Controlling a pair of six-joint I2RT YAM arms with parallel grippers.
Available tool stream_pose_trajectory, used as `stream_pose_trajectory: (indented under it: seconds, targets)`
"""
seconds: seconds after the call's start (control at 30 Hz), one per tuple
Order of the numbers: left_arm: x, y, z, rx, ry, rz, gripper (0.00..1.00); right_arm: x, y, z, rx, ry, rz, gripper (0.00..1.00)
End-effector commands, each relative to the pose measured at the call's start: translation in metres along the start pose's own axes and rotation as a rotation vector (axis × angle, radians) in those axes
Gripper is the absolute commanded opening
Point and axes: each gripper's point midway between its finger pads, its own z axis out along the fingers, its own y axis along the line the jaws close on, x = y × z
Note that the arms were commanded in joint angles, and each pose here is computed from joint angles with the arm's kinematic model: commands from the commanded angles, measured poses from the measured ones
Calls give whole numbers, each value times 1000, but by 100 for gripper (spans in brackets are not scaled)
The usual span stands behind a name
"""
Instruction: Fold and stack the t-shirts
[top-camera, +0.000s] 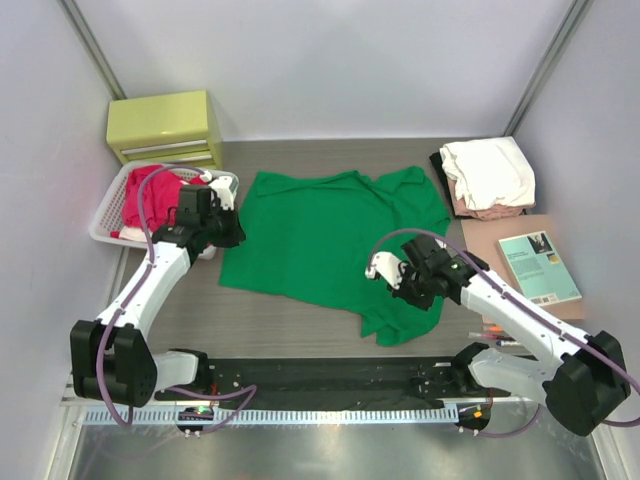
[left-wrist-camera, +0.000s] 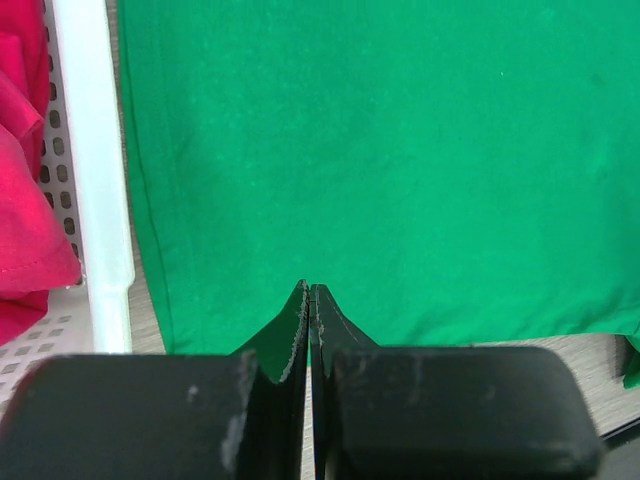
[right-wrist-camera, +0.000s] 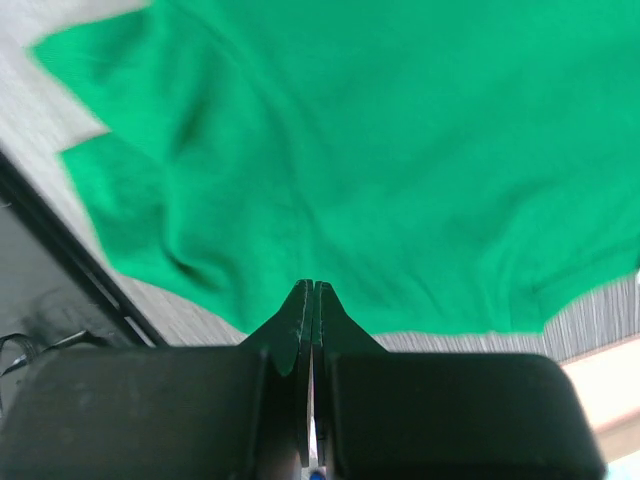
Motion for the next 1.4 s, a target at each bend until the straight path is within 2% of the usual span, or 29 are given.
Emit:
stream_pose_trajectory:
  seconds: [0.0, 0.07, 0.1, 0.13, 0.2, 0.3, 0.33, 0.43, 0.57, 0.7, 0.8, 1.0, 1.03, 1.1, 1.13, 1.2, 1.37]
  targets:
    - [-23, -1, -1, -7, -64, 41, 0, -9, 9, 1, -1, 28, -110, 1]
    - [-22, -1, 0, -3, -58, 40, 0, -1, 9, 12, 1, 91, -140, 1]
    - [-23, -1, -1, -2, -59, 43, 0, 1, -6, 15, 75, 120, -156, 1]
    - [-23, -2, 0, 0, -61, 42, 0, 10, -9, 25, 80, 168, -163, 1]
    - [-24, -2, -2, -1, -64, 47, 0, 3, -16, 37, 105, 147, -164, 1]
    - [-25, -2, -6, -6, -75, 61, 0, -13, -28, 45, 88, 81, -81, 1]
    - [-25, -2, -8, -7, -81, 70, 0, -25, -32, 44, 58, 21, -48, 1]
    - [-24, 0, -11, -18, -89, 94, 0, -34, -45, 46, 80, 5, -29, 1]
    - [-29, 4, -18, -41, -121, 138, 0, -42, -54, 26, 138, -58, -6, 1]
    - [-35, 3, -23, -49, -169, 168, 0, -59, -75, -14, 243, -193, 22, 1]
    - [-38, 5, -19, -58, -172, 180, 0, -64, -84, -13, 260, -196, 40, 1]
    - [-37, 8, -11, -66, -152, 181, 0, -82, -115, 33, 255, -162, 115, 1]
    - [-39, 7, -14, -67, -164, 186, 0, -80, -123, 53, 236, -130, 139, 1]
    - [-40, 9, -17, -83, -171, 193, 0, -105, -151, 51, 234, -193, 221, 1]
    - [-41, 9, -21, -92, -179, 194, 0, -101, -164, 59, 218, -189, 269, 1]
    - [-45, 15, -28, -127, -205, 219, 0, -120, -188, 46, 259, -246, 320, 1]
    - [-71, 19, -69, -212, -388, 262, 0, -141, -215, 14, 371, -307, 336, 1]
